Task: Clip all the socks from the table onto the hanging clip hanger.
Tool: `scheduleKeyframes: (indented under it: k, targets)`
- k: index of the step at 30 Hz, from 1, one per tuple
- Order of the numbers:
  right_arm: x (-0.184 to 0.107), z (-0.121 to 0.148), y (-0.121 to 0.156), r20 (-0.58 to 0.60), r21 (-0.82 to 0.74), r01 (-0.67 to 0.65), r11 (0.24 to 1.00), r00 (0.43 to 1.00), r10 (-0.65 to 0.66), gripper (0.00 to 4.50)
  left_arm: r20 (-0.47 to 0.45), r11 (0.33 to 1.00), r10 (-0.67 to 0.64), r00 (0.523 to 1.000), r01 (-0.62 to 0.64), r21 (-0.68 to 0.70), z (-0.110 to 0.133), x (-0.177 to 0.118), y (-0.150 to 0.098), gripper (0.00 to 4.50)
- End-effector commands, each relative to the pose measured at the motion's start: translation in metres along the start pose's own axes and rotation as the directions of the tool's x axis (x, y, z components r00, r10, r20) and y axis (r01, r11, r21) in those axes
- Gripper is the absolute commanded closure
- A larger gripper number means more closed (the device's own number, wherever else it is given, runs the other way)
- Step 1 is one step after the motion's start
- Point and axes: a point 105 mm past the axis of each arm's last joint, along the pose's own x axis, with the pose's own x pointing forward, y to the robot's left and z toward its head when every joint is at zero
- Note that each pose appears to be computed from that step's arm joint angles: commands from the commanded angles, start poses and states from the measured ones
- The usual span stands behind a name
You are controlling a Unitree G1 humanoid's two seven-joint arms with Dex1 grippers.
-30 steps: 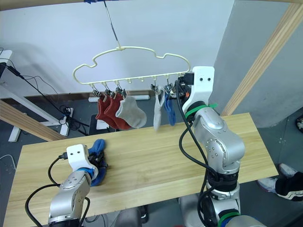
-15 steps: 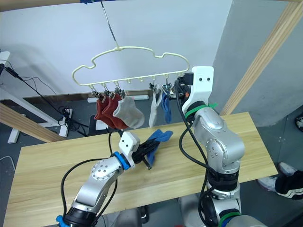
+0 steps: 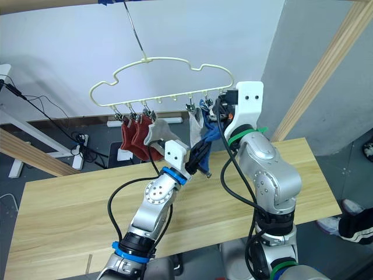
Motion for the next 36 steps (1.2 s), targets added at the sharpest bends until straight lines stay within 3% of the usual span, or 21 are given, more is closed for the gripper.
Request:
scheduleKeyframes:
  k: [1,20,34,36]
  targets:
    - [-0.004,0.017,0.001,0.068,-0.013,0.002,1.000,0.998,-0.001,4.50,0.045,0.998,0.050,0.998,-0.051,0.031,0.009,0.001,-0.002,4.47]
    - [-0.004,0.011,0.004,0.045,-0.009,-0.003,1.000,0.999,0.003,4.50,0.078,0.989,0.143,0.987,-0.146,0.034,0.016,0.011,-0.001,4.47]
    - [-0.005,0.010,0.003,0.038,-0.005,0.011,1.000,0.999,-0.011,4.50,0.088,0.989,0.142,0.986,-0.145,0.022,0.019,0.016,-0.004,4.47]
    - [-0.005,0.010,0.002,0.040,-0.003,0.016,1.000,0.999,-0.016,3.93,0.090,0.989,0.142,0.986,-0.144,0.021,0.019,0.017,-0.005,4.50]
